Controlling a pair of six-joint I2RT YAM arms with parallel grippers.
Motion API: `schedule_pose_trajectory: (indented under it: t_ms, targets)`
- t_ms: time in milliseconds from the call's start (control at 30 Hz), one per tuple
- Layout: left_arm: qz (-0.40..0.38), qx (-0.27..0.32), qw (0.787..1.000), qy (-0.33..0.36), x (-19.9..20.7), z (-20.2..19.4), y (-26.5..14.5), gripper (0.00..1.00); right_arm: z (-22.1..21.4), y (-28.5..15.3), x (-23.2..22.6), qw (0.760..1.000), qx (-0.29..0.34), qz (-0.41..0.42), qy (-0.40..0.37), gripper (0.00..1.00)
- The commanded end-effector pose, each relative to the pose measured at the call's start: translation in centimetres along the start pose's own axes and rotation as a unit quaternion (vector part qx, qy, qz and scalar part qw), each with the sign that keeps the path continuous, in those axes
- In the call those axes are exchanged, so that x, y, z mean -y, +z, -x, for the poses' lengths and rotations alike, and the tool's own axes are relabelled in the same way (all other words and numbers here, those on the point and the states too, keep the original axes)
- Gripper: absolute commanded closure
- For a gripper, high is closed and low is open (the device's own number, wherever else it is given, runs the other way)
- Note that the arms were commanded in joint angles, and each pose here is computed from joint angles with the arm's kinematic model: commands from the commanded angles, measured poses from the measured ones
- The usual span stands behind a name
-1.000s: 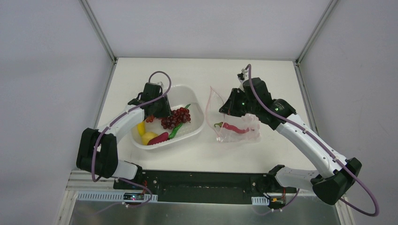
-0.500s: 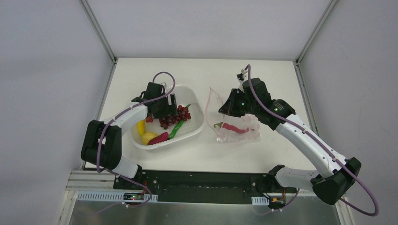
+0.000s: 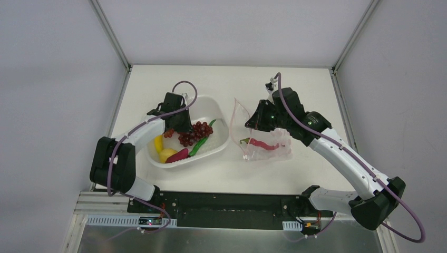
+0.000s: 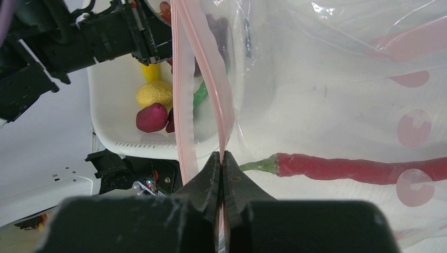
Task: Place the food in the zip-top bag and seal the zipper
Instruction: Pick up the fake fruit from the bin.
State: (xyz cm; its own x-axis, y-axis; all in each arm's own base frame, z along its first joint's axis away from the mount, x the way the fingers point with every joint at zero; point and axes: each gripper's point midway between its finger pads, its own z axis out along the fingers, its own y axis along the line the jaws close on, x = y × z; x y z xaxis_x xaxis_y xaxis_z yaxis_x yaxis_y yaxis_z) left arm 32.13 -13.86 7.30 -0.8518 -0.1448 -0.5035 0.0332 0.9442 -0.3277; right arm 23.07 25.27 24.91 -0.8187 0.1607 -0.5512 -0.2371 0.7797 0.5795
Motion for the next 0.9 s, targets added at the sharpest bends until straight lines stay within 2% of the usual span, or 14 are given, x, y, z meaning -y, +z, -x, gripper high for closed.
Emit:
schedule_pose_trajectory:
  t_ms: [0, 133, 367, 533, 700, 867]
  targets:
    - [-0.026, 0.064, 0.998, 0.004, 1.9, 2.1, -5.0, 1.00, 1.0, -0.5, -0.8, 1.000, 0.027, 0.016, -0.005, 1.00]
    - [-0.026, 0.126, 0.992, 0.008, 2.2, 3.8, -8.5, 1.00, 1.1, -0.7, -0.8, 0.999, 0.033, 0.018, -0.001, 1.00]
    - [-0.049, 0.159, 0.986, -0.002, 3.0, 4.1, -11.2, 1.00, 1.1, -0.6, -0.9, 0.999, 0.036, 0.021, 0.001, 1.00]
    - [-0.091, 0.208, 0.974, -0.007, 4.8, 5.5, -15.0, 1.00, 1.1, -0.5, -1.1, 0.999, 0.035, 0.024, 0.002, 1.00]
    - [-0.158, 0.251, 0.955, -0.007, 7.7, 7.2, -20.0, 1.00, 1.2, -0.4, -0.9, 0.999, 0.039, 0.021, 0.005, 1.00]
    - [-0.246, 0.283, 0.927, -0.009, 11.3, 8.3, -24.3, 1.00, 1.3, -0.1, -0.9, 0.999, 0.044, 0.025, 0.012, 1.00]
